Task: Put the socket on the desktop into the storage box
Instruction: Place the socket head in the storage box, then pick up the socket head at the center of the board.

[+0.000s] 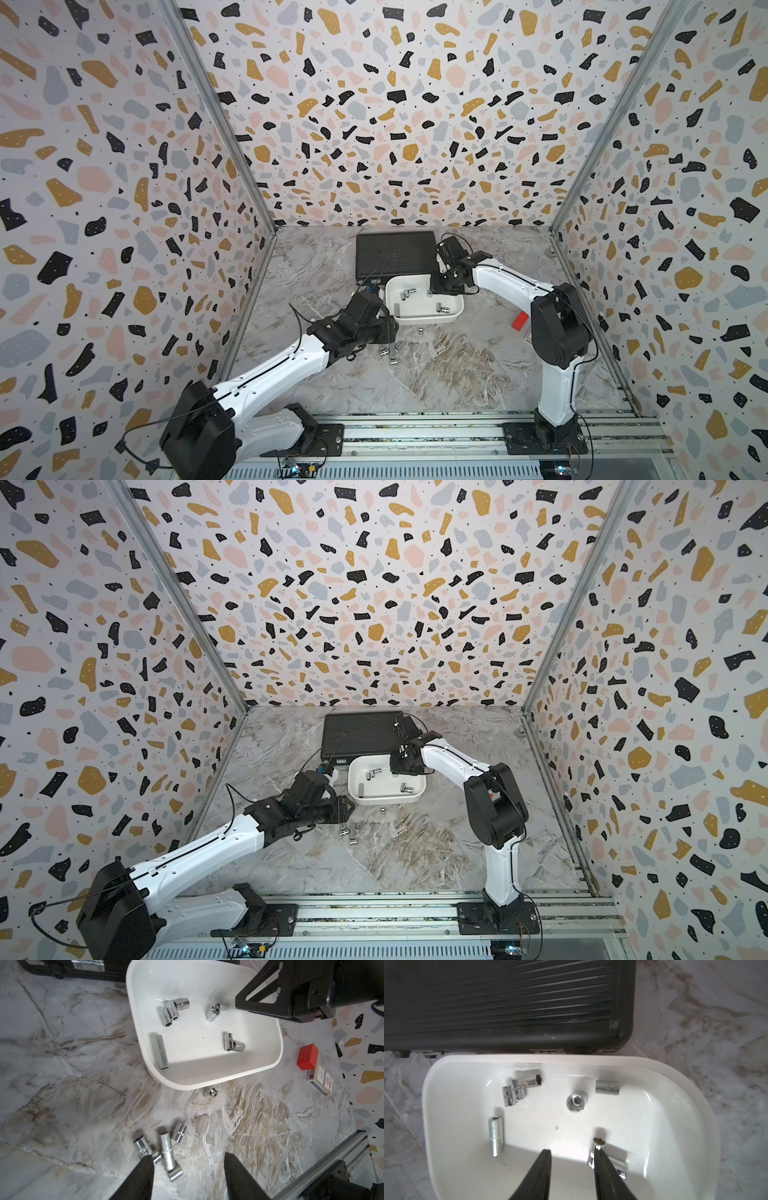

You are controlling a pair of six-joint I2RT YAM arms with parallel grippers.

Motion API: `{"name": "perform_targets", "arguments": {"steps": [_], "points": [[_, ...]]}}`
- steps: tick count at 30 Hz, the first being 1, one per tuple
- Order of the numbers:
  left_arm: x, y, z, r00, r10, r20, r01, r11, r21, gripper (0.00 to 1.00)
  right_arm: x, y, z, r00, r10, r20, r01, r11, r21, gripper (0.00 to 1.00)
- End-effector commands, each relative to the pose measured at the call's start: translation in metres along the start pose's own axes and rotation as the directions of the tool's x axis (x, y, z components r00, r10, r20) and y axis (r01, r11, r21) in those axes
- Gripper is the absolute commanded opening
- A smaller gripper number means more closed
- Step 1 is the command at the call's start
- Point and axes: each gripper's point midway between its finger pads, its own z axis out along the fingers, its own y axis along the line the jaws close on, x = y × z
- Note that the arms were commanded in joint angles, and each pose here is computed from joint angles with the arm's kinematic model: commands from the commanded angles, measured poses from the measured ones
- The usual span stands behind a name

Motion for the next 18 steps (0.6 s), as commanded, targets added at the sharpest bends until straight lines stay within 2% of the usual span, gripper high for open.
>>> {"name": "perform_targets", "arguments": {"steps": [1,18], "points": [[0.0,-0.001,-0.007,1.0,0.027,0.006,-0.027,0.999,0.029,0.59,0.003,0.008,-0.026,0.998,-0.033,0.044,0.034,0.999,-0.016,0.41],[0.015,-0.002,-0.027,0.999,0.035,-0.018,-0.033,0.992,0.125,0.62,0.056,0.016,-0.075,0.974,-0.125,0.188,0.132,0.991,-0.024,0.44]]}}
